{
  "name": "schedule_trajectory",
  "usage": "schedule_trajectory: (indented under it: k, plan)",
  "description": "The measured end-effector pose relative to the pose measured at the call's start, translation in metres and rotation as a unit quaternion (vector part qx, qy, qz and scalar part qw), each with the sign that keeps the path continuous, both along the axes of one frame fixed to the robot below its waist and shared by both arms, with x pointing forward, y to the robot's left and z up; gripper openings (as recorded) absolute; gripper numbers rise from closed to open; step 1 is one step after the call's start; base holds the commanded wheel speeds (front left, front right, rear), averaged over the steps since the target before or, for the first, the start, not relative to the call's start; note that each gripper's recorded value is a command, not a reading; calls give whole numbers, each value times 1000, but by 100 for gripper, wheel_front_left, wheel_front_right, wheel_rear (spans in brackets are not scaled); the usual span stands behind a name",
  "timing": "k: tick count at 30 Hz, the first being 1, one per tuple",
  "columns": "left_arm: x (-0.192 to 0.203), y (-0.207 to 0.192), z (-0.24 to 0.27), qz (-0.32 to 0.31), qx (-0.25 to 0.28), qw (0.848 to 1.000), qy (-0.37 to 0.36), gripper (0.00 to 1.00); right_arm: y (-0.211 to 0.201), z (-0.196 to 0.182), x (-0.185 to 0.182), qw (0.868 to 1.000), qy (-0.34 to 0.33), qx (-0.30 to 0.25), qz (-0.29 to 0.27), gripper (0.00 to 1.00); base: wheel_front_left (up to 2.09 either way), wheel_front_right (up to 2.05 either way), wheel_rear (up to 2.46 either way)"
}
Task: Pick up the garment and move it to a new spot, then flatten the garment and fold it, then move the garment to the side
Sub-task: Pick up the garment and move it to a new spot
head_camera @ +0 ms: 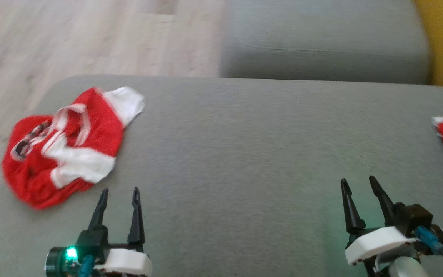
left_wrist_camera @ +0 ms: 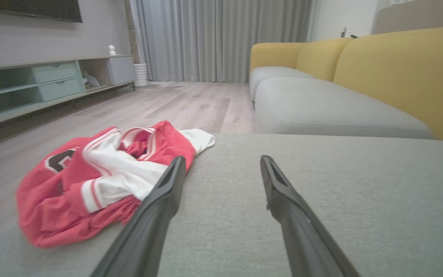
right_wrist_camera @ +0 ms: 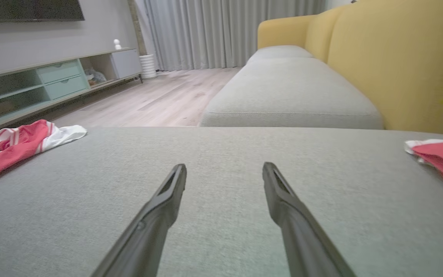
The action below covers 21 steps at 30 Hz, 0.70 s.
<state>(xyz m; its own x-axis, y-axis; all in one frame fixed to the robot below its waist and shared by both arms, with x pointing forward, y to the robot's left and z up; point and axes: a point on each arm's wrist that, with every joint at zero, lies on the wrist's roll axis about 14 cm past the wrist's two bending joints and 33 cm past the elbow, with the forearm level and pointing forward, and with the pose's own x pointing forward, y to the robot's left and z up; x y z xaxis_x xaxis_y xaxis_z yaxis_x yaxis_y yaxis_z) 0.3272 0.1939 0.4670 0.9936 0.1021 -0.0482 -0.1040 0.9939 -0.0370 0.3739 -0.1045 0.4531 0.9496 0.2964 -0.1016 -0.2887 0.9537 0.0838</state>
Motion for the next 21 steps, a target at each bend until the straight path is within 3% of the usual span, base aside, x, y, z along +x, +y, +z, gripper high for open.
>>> schedule_trajectory:
  k: [6, 14, 21]
  plan:
    - [-33, 58, 2, 99, 2, 995, -3, 100, 51, -1, 13, 997, 2, 0, 74, 100, 0, 0, 0]
    - [-92, 121, 2, 226, 6, 974, -1, 100, 120, -6, 17, 985, 8, 0, 172, 100, 0, 0, 0]
    - [-91, 137, 6, 250, 21, 968, 9, 100, 126, -24, 39, 980, 17, -18, 196, 100, 0, 0, 0]
